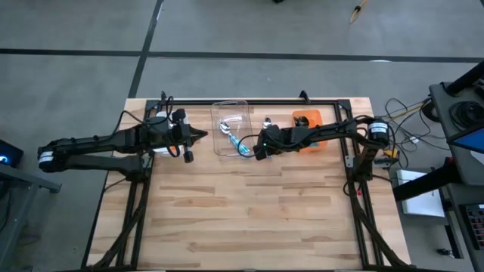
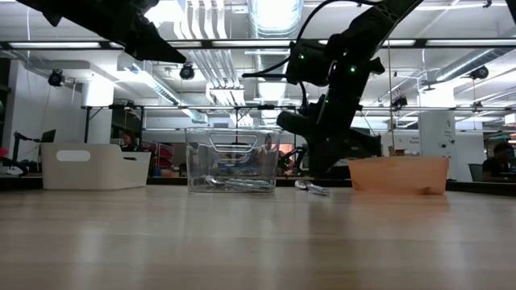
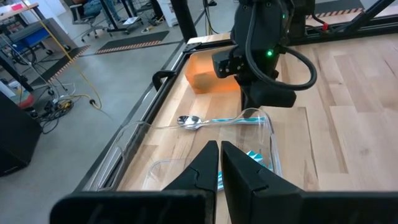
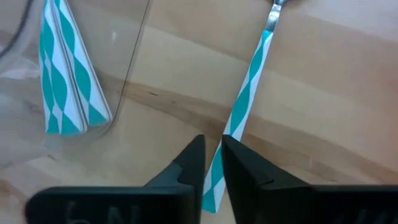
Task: Sort silverware by color (type)
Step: Put the blue patterned spoon into the transparent bin
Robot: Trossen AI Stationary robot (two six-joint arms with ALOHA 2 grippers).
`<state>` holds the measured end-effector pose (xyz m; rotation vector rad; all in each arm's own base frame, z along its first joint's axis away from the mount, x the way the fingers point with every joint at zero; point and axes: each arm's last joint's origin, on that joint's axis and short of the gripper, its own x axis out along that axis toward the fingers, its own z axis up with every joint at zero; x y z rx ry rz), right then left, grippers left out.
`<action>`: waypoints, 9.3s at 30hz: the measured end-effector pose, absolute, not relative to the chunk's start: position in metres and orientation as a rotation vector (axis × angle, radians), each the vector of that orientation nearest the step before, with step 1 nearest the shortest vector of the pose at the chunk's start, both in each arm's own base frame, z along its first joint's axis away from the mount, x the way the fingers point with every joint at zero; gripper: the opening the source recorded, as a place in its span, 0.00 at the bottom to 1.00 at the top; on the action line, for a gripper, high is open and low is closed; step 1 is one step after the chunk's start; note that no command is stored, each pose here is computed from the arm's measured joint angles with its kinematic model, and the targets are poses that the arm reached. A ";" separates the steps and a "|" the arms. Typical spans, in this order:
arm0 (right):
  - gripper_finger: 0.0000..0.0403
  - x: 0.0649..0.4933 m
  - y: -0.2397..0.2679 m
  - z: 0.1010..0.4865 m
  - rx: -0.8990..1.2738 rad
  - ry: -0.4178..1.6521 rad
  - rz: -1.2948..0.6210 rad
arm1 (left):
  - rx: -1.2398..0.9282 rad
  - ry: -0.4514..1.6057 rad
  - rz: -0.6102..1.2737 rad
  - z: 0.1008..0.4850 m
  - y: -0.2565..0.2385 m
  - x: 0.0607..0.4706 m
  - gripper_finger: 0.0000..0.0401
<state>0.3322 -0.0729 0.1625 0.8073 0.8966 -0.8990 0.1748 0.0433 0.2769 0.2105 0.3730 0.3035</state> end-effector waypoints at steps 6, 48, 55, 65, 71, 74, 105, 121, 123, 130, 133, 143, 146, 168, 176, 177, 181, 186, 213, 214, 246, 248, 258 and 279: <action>0.27 0.332 -0.073 0.162 0.802 0.888 -0.917 | 0.210 0.374 0.303 0.277 0.043 0.175 0.00; 0.14 0.331 -0.067 0.127 0.803 0.902 -1.093 | 0.213 0.377 0.302 0.276 0.043 0.175 0.00; 0.08 0.327 -0.065 0.136 0.847 0.906 -1.080 | 0.214 0.377 0.302 0.276 0.043 0.175 0.00; 0.08 0.308 -0.063 0.174 0.803 0.866 -1.124 | 0.214 0.376 0.302 0.276 0.043 0.175 0.00; 0.08 0.301 -0.064 0.206 0.751 0.773 -1.107 | 0.214 0.374 0.303 0.276 0.043 0.175 0.00; 0.08 0.305 -0.065 0.222 0.724 0.748 -1.079 | 0.214 0.373 0.303 0.276 0.043 0.175 0.00; 0.08 0.400 -0.107 0.269 0.616 0.900 -0.593 | 0.222 0.306 0.312 0.285 0.042 0.171 0.00; 0.08 0.450 -0.122 0.241 0.611 1.018 -0.667 | 0.221 0.306 0.312 0.285 0.042 0.170 0.00; 0.08 0.454 -0.123 0.235 0.610 1.041 -0.671 | 0.221 0.308 0.311 0.285 0.042 0.170 0.00; 0.08 0.461 -0.126 0.229 0.615 1.058 -0.671 | 0.221 0.308 0.311 0.285 0.042 0.170 0.00; 0.08 0.461 -0.127 0.229 0.616 1.055 -0.672 | 0.221 0.307 0.312 0.285 0.042 0.170 0.00; 0.08 0.460 -0.127 0.225 0.626 1.065 -0.682 | 0.221 0.307 0.311 0.285 0.042 0.170 0.00; 0.08 0.460 -0.127 0.224 0.628 1.068 -0.684 | 0.221 0.307 0.311 0.285 0.042 0.170 0.00; 0.08 0.460 -0.123 0.220 0.645 1.073 -0.682 | 0.221 0.308 0.311 0.284 0.042 0.170 0.00; 0.08 0.467 -0.122 0.196 0.669 1.129 -0.649 | 0.221 0.309 0.311 0.284 0.042 0.170 0.00; 0.08 0.467 -0.122 0.194 0.669 1.135 -0.650 | 0.221 0.309 0.310 0.284 0.042 0.171 0.00; 0.08 0.468 -0.123 0.190 0.668 1.143 -0.651 | 0.221 0.309 0.310 0.284 0.042 0.171 0.00; 0.08 0.468 -0.123 0.190 0.669 1.144 -0.653 | 0.221 0.311 0.310 0.284 0.042 0.171 0.00; 0.08 0.470 -0.123 0.190 0.664 1.123 -0.650 | 0.211 0.296 0.314 0.285 0.043 0.172 0.00; 0.08 0.470 -0.124 0.190 0.665 1.121 -0.650 | 0.211 0.296 0.314 0.285 0.043 0.172 0.00; 0.08 0.474 -0.126 0.192 0.635 1.076 -0.617 | -0.212 0.186 0.266 0.289 0.025 0.177 0.00; 0.08 0.474 -0.125 0.192 0.633 1.076 -0.615 | -0.214 0.175 0.242 0.290 0.019 0.178 0.00; 0.10 0.474 -0.126 0.192 0.628 1.079 -0.612 | -0.181 0.164 0.206 0.291 -0.016 0.177 0.00; 0.30 0.474 -0.125 0.192 0.628 1.078 -0.612 | -0.009 0.168 0.193 0.291 -0.047 0.170 0.00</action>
